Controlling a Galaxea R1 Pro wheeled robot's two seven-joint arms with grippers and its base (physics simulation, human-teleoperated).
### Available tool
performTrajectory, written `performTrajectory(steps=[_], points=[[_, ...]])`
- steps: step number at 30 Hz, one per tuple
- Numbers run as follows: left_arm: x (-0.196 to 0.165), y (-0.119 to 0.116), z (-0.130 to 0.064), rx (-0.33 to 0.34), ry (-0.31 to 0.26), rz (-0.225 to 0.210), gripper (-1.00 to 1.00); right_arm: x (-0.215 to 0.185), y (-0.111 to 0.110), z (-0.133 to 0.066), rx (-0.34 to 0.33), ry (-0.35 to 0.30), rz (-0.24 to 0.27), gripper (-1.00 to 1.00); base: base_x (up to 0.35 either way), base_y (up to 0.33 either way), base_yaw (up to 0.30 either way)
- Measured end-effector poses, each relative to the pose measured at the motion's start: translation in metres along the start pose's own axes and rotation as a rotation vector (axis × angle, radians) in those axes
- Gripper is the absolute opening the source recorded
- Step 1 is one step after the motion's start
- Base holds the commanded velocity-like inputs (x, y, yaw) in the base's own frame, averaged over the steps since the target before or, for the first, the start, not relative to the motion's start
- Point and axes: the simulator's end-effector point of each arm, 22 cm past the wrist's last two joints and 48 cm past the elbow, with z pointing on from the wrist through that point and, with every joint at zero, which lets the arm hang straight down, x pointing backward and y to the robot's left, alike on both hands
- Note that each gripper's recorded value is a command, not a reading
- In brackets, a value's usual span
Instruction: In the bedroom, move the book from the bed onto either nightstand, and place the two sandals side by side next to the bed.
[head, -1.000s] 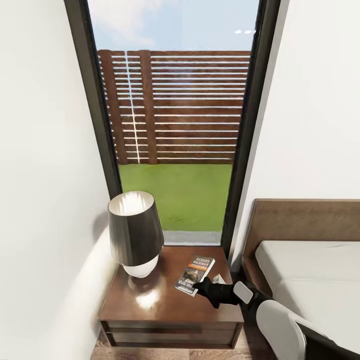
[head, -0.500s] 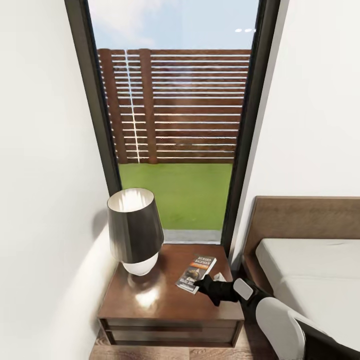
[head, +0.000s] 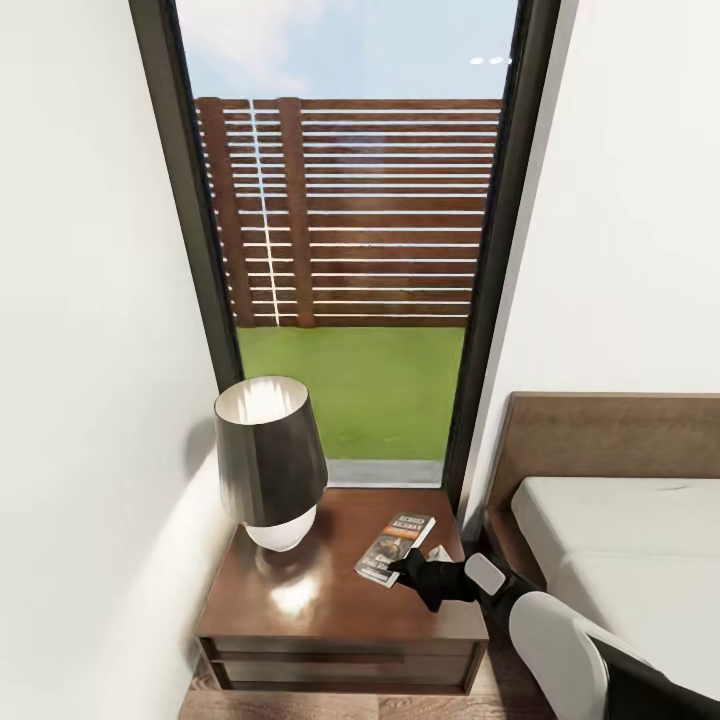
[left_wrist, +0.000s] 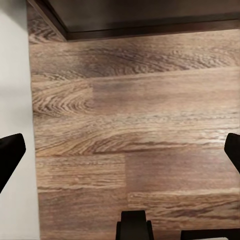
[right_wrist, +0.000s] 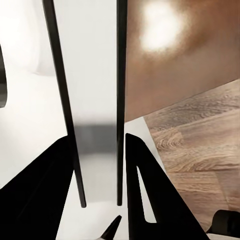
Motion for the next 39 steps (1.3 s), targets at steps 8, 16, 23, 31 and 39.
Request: performTrajectory(steps=[8, 16, 23, 31, 39], points=[[0.007, -0.002, 0.013, 0.001, 0.0, 0.0, 1.0, 0.001, -0.01, 0.01, 0.0, 0.0, -0.002, -1.0, 0.0, 0.0, 0.0], [0.015, -0.003, 0.026, 0.001, -0.001, 0.001, 1.0, 0.002, -0.02, 0.019, 0.0, 0.0, -0.003, -1.0, 0.0, 0.0, 0.0], [0.022, -0.004, 0.037, 0.001, -0.001, 0.001, 1.0, 0.003, -0.03, 0.028, -0.001, -0.001, -0.003, -1.0, 0.0, 0.0, 0.0], [0.031, -0.005, 0.051, 0.001, -0.001, 0.001, 1.0, 0.003, -0.04, 0.037, -0.004, -0.003, -0.006, -1.0, 0.0, 0.0, 0.0], [0.039, -0.007, 0.064, 0.001, -0.002, 0.001, 1.0, 0.004, -0.046, 0.048, -0.009, -0.003, -0.012, -1.0, 0.0, 0.0, 0.0]])
